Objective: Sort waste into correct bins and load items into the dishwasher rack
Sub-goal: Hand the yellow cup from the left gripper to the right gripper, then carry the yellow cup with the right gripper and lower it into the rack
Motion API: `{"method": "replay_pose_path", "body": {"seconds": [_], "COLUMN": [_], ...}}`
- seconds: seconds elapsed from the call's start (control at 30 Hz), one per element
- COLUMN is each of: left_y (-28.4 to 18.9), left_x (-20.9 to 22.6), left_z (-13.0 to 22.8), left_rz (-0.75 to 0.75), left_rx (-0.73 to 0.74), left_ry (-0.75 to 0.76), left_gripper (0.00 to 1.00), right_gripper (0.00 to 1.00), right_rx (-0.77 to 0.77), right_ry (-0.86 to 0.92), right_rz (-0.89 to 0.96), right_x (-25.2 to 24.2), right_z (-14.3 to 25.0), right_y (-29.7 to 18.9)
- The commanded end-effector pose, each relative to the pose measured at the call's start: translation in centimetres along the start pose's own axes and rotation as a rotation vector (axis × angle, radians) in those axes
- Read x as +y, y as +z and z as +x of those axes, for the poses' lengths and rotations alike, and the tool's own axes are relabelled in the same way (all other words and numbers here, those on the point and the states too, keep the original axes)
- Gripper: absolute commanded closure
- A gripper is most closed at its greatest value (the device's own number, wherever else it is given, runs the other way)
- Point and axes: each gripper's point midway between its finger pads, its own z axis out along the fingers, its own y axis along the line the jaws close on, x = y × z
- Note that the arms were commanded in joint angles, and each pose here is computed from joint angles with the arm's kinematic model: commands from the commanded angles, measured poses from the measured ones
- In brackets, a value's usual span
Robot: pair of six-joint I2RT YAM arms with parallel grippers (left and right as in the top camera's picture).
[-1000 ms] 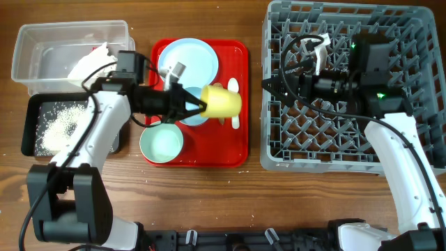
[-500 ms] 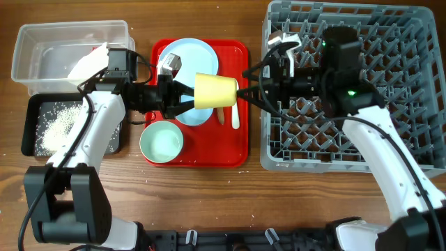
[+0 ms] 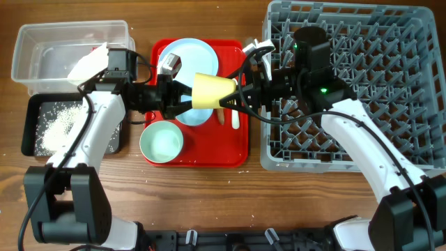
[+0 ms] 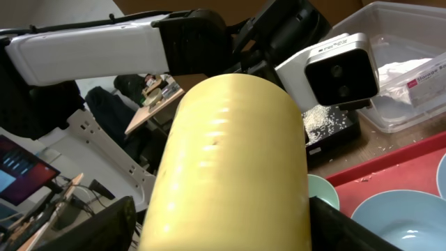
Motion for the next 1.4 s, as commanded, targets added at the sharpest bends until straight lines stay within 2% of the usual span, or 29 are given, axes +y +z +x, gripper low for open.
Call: {"method": "replay_pose_path", "body": {"seconds": [0.0, 0.13, 0.27, 0.67, 0.73, 0.83, 0.93, 1.0, 1.07, 1.2, 1.37], "left_y": [-0.2, -0.2, -0.2, -0.2, -0.3, -2.6, -6.1, -8.3, -9.4, -10.7, -11.5], "left_x": [-1.5, -1.5, -1.5, -1.4, 0.5, 6.9, 10.9, 12.4, 13.0, 13.7, 14.3], "left_z": [0.2, 0.2, 0.2, 0.1, -0.6, -3.1, -4.5, -5.0, -5.2, -5.1, -4.3], "left_rz": [0.016, 0.016, 0.016, 0.005, -0.103, -0.502, -0.807, -0.952, -1.023, -1.102, -1.162], "left_rx": [0.001, 0.001, 0.001, -0.003, -0.043, -0.191, -0.301, -0.353, -0.377, -0.397, -0.393], "left_ry": [0.044, 0.044, 0.044, 0.047, 0.047, 0.039, 0.03, 0.027, 0.025, 0.011, -0.022], "left_gripper": [0.96, 0.96, 0.91, 0.88, 0.86, 0.86, 0.85, 0.84, 0.82, 0.82, 0.82], "right_gripper": [0.32, 0.41, 0.54, 0.53, 0.53, 0.53, 0.52, 0.52, 0.52, 0.52, 0.51], "right_rx": [0.014, 0.013, 0.006, -0.096, -0.131, -0.131, -0.129, -0.13, -0.126, -0.088, -0.033], "right_ry": [-0.016, -0.017, -0.03, 0.118, 0.237, 0.33, 0.397, 0.415, 0.428, 0.474, 0.545], "right_rz": [-0.059, -0.055, -0.045, 0.13, 0.251, 0.417, 0.575, 0.724, 0.843, 1.198, 1.465], "right_x": [1.0, 0.9, 0.8, -3.6, -5.8, -8.1, -9.0, -8.6, -8.0, -5.9, -5.2], "right_z": [-0.1, -0.2, -0.4, -1.1, -0.8, 0.4, 1.3, 1.4, 1.3, 0.8, 0.4], "right_y": [0.6, 0.6, 0.5, -6.5, -8.5, -9.6, -10.9, -12.5, -14.1, -19.6, -24.1]}}
